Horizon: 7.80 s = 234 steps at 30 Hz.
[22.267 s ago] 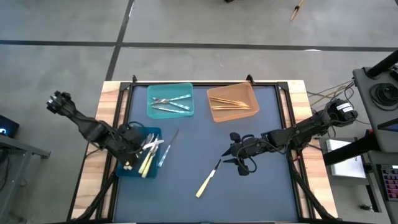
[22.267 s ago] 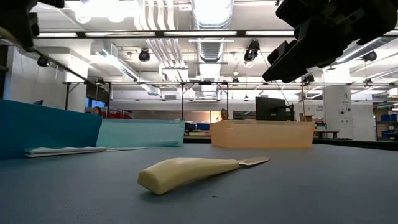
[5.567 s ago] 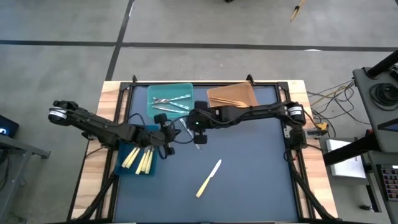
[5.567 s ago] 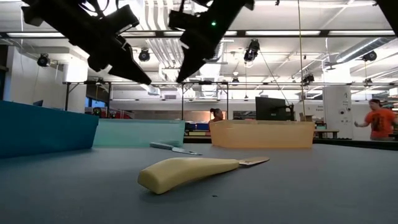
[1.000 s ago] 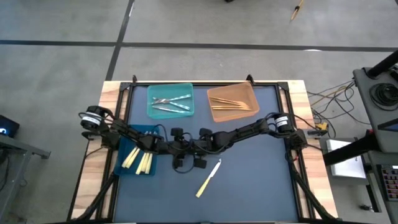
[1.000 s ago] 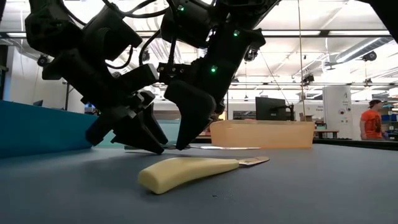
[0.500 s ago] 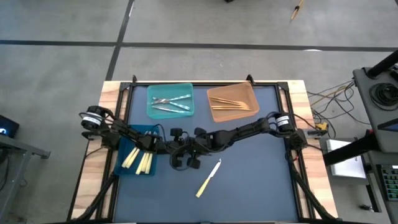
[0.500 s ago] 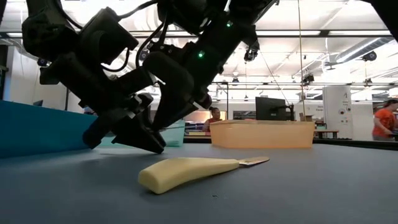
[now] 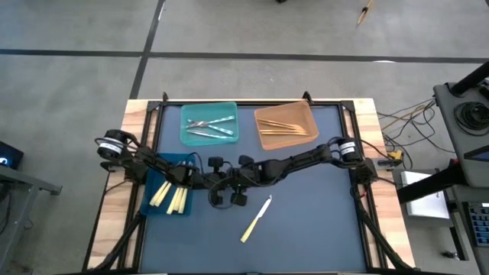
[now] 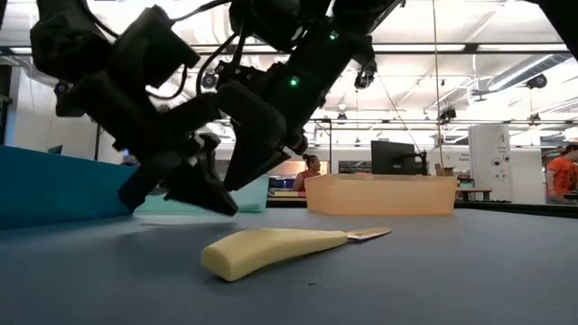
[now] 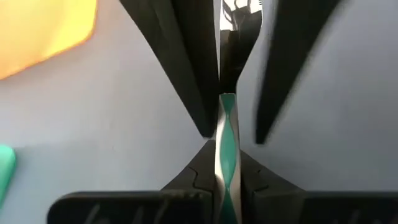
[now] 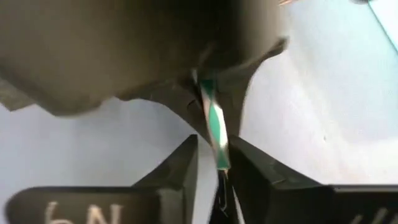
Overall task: Sort silverware by color (type)
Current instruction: Put the white knife into the light blue bin, then put the light yellow knife into the blue bin
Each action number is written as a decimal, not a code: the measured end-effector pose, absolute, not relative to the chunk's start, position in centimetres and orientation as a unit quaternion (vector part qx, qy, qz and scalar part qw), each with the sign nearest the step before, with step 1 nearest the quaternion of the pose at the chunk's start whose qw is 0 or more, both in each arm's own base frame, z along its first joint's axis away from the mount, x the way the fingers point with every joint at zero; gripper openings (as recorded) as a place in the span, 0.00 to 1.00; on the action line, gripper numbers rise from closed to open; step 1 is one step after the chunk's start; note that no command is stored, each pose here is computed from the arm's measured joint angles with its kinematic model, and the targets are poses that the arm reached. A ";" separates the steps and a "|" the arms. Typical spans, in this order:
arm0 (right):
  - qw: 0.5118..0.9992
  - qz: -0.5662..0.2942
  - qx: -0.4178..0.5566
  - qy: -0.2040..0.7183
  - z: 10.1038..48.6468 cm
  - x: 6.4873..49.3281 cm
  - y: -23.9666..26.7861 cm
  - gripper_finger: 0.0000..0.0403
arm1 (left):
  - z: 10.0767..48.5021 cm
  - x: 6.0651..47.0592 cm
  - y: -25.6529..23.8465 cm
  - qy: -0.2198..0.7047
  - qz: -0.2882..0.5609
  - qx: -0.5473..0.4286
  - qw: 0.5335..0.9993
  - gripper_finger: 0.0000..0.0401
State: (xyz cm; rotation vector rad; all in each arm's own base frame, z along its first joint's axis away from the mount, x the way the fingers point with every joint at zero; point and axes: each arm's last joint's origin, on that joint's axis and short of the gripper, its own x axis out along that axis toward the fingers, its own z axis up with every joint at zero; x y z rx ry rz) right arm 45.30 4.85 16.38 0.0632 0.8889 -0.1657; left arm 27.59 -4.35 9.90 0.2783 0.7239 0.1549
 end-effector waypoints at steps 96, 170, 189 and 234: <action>0.920 -0.172 -0.164 0.311 30.1 40.8 0.3 0.31 | 27.5 20.7 0.6 0.234 0.102 -0.041 0.966 0.12; 0.878 0.092 -0.150 0.446 24.0 34.3 20.4 0.27 | 21.5 15.6 -1.8 0.036 -0.019 -0.092 0.995 0.12; 0.841 0.137 -0.263 0.453 21.1 36.0 19.6 0.35 | 22.7 16.0 -1.6 -0.037 0.019 -0.152 0.987 0.12; 0.858 0.197 -0.136 0.455 13.4 38.9 15.5 0.35 | 21.5 18.1 -2.5 -0.029 -0.004 -0.140 0.990 0.12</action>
